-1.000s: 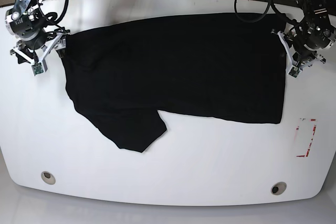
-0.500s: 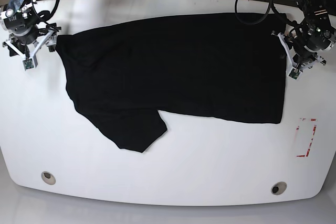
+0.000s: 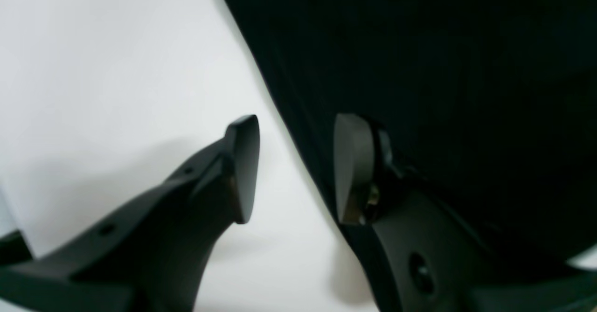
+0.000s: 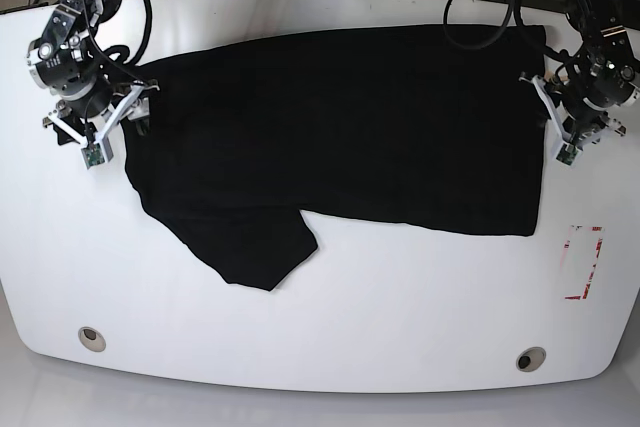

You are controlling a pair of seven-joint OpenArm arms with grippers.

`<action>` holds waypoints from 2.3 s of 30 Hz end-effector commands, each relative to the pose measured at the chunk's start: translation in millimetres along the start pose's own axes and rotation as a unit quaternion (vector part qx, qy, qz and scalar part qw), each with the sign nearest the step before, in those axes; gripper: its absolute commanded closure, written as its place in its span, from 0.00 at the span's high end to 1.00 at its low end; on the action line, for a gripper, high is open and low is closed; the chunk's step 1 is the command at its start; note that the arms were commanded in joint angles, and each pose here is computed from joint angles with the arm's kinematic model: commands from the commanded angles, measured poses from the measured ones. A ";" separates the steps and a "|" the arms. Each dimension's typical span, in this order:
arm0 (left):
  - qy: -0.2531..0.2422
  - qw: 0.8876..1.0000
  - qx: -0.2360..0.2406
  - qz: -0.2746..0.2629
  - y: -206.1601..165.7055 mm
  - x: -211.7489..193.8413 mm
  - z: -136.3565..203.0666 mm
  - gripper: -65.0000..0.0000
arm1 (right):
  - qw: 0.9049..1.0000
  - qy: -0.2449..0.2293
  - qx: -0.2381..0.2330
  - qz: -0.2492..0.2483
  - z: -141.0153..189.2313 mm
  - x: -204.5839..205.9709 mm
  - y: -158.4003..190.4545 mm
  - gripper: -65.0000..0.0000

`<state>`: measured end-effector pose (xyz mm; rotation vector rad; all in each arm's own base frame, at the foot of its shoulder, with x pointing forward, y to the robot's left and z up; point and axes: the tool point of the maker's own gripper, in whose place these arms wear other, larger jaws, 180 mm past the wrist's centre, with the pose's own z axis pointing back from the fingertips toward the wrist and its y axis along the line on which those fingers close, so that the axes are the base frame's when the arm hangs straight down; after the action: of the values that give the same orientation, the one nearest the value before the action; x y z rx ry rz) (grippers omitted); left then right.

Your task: Layout the t-shirt on the table in an organized manner, then fold the t-shirt properly

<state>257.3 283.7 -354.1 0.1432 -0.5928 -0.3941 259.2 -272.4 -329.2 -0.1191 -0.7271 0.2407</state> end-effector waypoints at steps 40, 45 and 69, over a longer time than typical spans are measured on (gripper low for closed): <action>-0.087 0.993 -0.027 0.075 -46.9 -3.4 5.7 0.16 | 0.999 0.039 -0.014 -0.018 -0.5 -29.2 22.0 0.45; -0.095 0.993 -0.024 0.068 -48.5 -1.5 12.6 0.24 | 0.998 0.056 -0.018 -0.018 3.4 -44.1 19.1 0.61; -0.061 0.995 -0.009 0.076 -43.4 -34.4 25.1 0.39 | 0.991 0.102 0.017 -0.079 -24.1 -104.5 18.3 0.82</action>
<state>197.3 249.9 -373.8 0.0333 -0.6743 -0.2622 192.2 -277.3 -420.6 -0.0364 -0.5151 0.0824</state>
